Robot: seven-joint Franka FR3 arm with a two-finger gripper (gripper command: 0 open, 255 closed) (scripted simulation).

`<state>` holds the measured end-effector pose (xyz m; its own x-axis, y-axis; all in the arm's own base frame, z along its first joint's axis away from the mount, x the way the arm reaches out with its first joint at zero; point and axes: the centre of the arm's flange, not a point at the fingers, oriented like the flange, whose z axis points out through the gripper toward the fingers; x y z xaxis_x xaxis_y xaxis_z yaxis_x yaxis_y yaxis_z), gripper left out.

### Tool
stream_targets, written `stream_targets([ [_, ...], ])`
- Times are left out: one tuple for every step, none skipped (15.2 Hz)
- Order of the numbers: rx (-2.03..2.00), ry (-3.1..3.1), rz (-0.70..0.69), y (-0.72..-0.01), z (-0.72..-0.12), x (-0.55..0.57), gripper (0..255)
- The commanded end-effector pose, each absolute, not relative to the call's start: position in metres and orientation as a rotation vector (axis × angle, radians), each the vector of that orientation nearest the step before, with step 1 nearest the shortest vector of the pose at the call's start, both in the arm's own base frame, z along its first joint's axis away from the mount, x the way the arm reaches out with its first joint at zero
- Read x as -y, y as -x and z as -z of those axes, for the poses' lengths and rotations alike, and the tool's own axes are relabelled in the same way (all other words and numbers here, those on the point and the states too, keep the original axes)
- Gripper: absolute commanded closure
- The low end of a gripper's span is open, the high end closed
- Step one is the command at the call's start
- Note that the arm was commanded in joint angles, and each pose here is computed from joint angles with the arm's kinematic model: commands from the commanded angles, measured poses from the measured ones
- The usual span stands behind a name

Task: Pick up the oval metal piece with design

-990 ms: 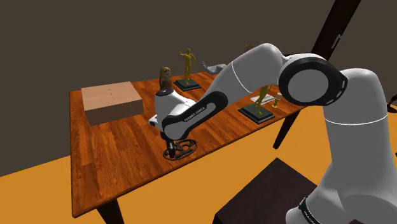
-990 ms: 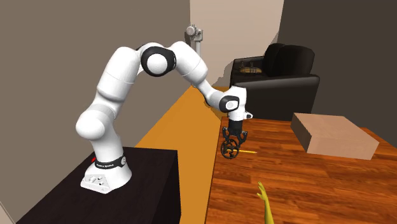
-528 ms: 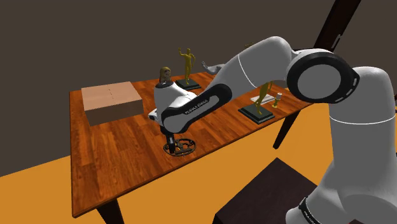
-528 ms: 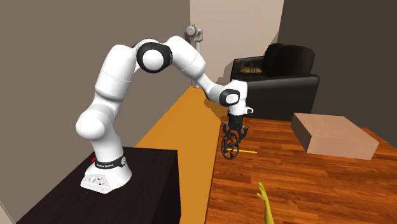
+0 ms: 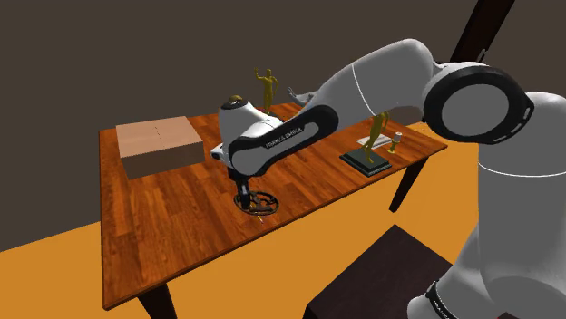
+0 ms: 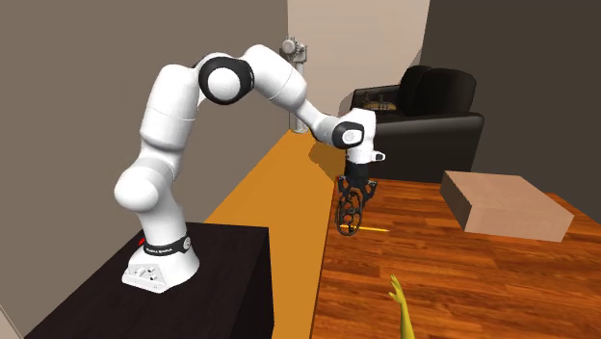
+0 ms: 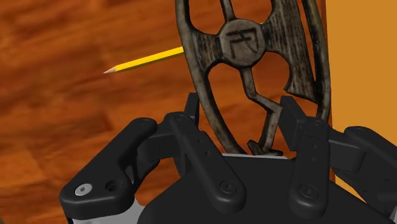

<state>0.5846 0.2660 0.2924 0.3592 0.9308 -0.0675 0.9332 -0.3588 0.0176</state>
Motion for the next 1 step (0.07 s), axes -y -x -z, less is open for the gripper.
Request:
stream_targets([
  [-1.748, -2.546, 0.071, -0.5849, -0.2953, -0.2666, 255],
])
